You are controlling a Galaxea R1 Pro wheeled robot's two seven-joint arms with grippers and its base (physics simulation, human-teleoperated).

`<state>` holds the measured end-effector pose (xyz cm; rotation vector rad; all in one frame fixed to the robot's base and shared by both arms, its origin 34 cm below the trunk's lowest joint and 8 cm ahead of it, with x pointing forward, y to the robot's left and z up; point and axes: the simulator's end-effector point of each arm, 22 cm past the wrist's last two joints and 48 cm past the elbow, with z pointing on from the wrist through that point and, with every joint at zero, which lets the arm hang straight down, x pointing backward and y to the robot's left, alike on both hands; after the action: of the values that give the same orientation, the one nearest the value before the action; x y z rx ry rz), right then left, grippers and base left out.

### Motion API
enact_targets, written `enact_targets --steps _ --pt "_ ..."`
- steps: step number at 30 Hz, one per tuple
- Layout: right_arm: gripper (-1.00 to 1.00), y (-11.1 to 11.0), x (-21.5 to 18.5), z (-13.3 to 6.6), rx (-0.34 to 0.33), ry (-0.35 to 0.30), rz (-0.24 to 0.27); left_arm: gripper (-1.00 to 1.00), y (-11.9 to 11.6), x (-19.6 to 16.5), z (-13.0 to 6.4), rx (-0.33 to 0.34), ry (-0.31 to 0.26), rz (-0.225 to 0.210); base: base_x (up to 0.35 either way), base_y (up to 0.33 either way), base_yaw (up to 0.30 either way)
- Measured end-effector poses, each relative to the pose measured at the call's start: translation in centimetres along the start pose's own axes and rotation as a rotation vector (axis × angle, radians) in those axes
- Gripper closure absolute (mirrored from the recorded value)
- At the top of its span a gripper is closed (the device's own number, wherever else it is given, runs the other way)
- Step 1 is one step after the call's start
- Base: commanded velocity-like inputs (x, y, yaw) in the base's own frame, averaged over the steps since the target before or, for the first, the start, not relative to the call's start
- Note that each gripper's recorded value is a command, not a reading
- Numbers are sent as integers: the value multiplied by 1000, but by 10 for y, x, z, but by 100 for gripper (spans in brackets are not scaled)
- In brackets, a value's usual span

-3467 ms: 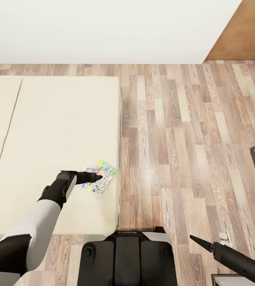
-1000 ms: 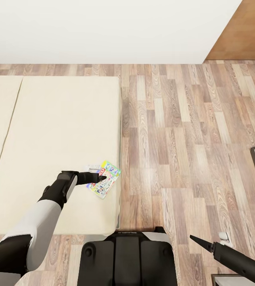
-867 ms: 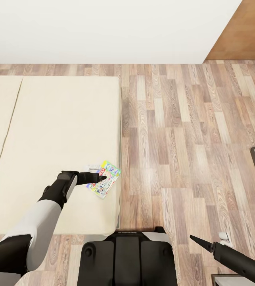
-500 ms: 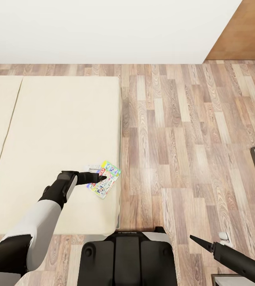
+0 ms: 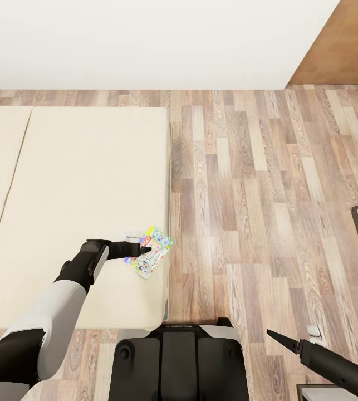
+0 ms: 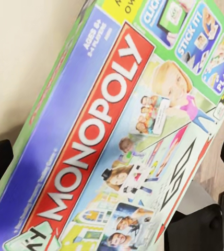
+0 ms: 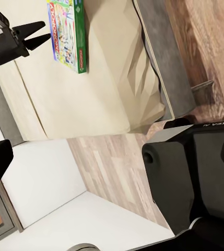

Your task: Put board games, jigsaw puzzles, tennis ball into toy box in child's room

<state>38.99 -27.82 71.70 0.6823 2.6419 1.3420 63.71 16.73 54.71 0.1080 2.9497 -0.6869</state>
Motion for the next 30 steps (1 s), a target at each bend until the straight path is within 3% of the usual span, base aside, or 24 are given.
enact_targets --steps 20,23,30 --pt "-100 1 -2 0 -4 -8 -18 -100 6 -1 -3 -8 -1 -4 0 0 0" --pt "-100 1 -2 0 -5 -8 -18 -100 14 -1 -6 -19 -1 -7 0 0 0" --pt "-100 1 -2 0 -6 -9 -19 -100 63 0 -30 -90 6 -33 0 0 0"
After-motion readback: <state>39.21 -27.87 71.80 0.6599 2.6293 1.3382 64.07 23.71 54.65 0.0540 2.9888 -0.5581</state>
